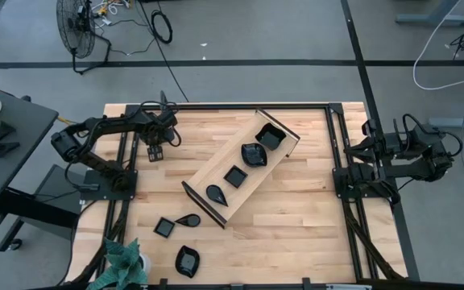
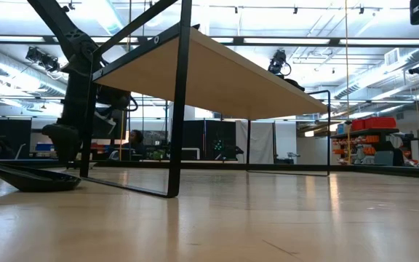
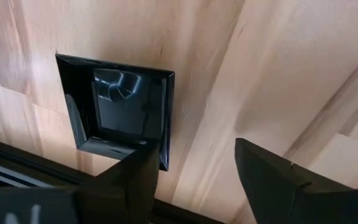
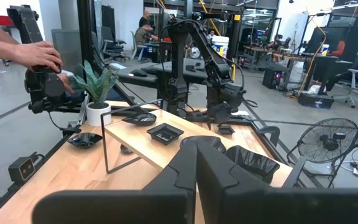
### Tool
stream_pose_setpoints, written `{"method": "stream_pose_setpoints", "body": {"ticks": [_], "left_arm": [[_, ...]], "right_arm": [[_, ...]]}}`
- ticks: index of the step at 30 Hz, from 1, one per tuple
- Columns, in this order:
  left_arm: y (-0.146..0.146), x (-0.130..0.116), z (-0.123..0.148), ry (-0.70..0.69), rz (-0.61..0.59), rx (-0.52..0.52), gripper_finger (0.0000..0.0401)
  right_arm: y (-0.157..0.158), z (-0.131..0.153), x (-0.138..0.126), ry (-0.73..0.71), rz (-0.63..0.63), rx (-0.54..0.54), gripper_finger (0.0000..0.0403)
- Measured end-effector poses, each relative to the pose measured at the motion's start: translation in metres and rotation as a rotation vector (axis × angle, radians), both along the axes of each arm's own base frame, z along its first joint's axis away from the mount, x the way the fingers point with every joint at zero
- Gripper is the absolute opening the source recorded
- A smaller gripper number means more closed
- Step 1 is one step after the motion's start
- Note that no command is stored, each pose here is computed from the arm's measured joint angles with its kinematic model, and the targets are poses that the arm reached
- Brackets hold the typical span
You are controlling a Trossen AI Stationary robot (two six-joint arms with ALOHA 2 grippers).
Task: Pick & Place Mini shaped plates
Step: Stack the black square shaped plate on top of the black square shaped plate on the shelf
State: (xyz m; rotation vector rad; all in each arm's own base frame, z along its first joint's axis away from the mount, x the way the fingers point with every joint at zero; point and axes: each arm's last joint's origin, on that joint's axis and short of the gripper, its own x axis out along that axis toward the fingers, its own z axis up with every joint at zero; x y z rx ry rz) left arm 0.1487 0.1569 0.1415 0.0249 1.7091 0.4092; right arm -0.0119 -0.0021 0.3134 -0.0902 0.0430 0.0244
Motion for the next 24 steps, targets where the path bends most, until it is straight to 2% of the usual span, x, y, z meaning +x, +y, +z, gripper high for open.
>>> {"method": "stream_pose_setpoints", "body": {"ticks": [10,24], "left_arm": [[0.0000,0.0000,0.0000,0.001,-0.001,0.001,0.0123],[-0.0010,0.0011,0.0004,0.039,-0.037,0.027,0.0033]], "right_arm": [[0.0000,0.0001,0.0000,0.000,0.000,0.000,0.0010],[0.0000,0.0000,0.0001,0.000,0.000,0.000,0.0010]]}}
